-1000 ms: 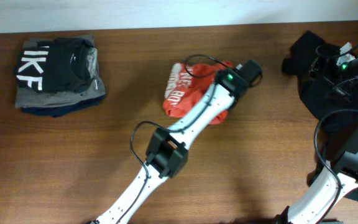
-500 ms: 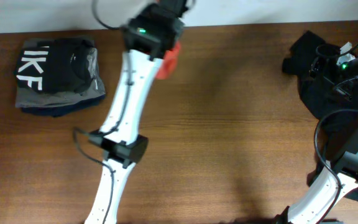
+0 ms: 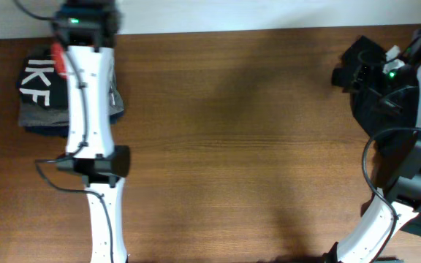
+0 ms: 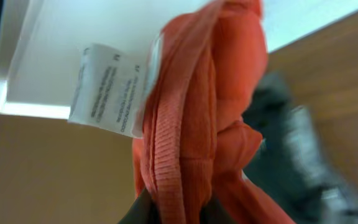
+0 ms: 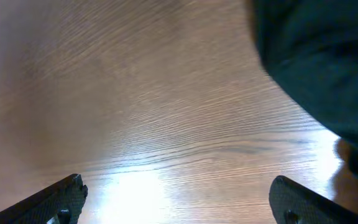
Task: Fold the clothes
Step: 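Carry the red bundle with the left gripper to the IKF stack, then lower the red bundle onto the stack and open the left gripper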
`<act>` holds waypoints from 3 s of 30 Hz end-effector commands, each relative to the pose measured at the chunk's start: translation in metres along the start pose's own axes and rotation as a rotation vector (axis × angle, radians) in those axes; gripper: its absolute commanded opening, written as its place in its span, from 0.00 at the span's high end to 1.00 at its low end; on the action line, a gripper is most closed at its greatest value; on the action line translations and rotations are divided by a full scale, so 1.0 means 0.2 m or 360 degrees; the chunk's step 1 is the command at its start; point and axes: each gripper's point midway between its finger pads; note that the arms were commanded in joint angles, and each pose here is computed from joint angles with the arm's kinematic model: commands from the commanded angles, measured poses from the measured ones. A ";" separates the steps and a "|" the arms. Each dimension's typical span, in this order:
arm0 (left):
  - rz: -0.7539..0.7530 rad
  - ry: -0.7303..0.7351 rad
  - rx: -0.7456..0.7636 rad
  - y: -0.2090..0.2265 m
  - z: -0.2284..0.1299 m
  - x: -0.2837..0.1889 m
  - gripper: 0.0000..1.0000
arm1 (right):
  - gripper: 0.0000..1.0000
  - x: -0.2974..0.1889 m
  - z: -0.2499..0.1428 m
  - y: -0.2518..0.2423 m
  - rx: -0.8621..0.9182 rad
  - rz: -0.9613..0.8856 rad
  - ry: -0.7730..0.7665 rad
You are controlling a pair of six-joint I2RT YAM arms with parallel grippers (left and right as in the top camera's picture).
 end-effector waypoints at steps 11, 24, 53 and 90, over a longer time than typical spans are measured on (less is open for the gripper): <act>-0.0222 -0.0279 0.0274 0.31 -0.49 0.35 0.99 | 0.01 0.04 -0.14 0.32 -0.0267 0.0029 0.0025; -0.0085 -0.0367 0.0305 0.31 -0.59 0.87 1.00 | 0.01 0.07 -0.22 0.38 -0.0324 0.0018 0.0077; -0.1206 -0.0735 0.0509 -0.86 -0.12 0.55 0.01 | 0.01 0.07 -0.19 0.39 -0.0336 0.0027 0.0042; -0.1117 0.0380 -0.1772 -0.52 -0.88 0.87 0.18 | 0.01 0.07 -0.19 0.39 -0.0338 0.0028 0.0038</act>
Point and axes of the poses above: each gripper's point midway between its finger pads, its own x axis out along the fingers, its own y axis along the line the jaws close on, z = x × y, and after that the axes turned 14 degrees about x, right-handed
